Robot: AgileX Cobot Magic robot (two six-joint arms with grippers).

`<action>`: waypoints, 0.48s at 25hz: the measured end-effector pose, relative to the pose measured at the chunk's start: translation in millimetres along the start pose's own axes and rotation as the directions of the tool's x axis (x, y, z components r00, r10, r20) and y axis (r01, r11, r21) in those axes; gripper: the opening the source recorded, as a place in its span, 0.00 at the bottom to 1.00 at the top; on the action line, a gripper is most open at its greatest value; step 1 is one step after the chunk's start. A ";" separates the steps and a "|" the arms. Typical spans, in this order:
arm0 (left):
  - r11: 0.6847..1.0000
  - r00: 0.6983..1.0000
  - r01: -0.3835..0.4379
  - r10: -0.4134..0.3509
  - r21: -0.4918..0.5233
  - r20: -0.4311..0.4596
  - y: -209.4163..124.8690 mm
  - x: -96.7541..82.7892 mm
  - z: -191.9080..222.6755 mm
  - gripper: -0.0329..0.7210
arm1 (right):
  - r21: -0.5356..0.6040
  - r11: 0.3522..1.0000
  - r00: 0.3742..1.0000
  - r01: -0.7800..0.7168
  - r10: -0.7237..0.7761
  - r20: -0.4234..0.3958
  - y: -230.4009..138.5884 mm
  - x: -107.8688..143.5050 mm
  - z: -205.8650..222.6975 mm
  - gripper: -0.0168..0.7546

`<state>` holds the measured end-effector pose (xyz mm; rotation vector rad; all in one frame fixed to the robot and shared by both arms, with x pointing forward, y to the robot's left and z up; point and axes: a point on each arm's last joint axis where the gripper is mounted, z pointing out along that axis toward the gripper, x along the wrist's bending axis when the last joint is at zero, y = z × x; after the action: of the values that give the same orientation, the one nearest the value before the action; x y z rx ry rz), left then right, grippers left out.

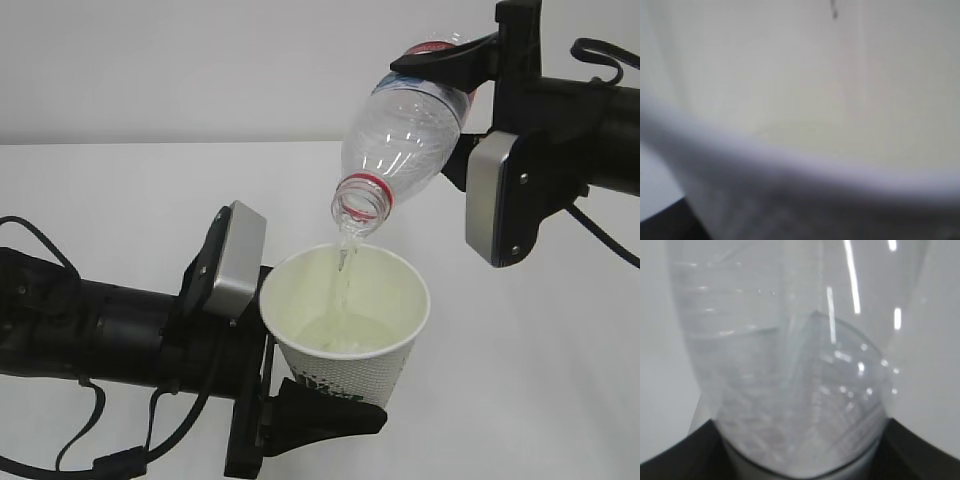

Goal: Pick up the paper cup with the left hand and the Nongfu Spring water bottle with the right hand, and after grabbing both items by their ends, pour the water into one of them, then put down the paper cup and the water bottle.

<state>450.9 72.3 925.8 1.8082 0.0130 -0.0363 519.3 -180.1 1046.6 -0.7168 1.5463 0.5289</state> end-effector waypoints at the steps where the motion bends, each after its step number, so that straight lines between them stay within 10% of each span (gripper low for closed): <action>1: 1.000 1.000 0.000 0.000 0.000 0.000 0.0 0.0 0.0 0.74 | 0.000 1.000 1.000 0.000 0.000 0.000 0.0 0.0 0.0 0.64; 12: 1.000 1.000 0.000 0.000 0.003 -0.002 -0.3 0.2 0.0 0.74 | 0.002 1.000 1.000 -0.003 0.003 0.001 -0.2 -0.1 0.0 0.64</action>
<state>451.1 72.4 925.5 1.8116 0.0142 -0.0347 519.4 -180.2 1046.7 -0.7128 1.5465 0.5298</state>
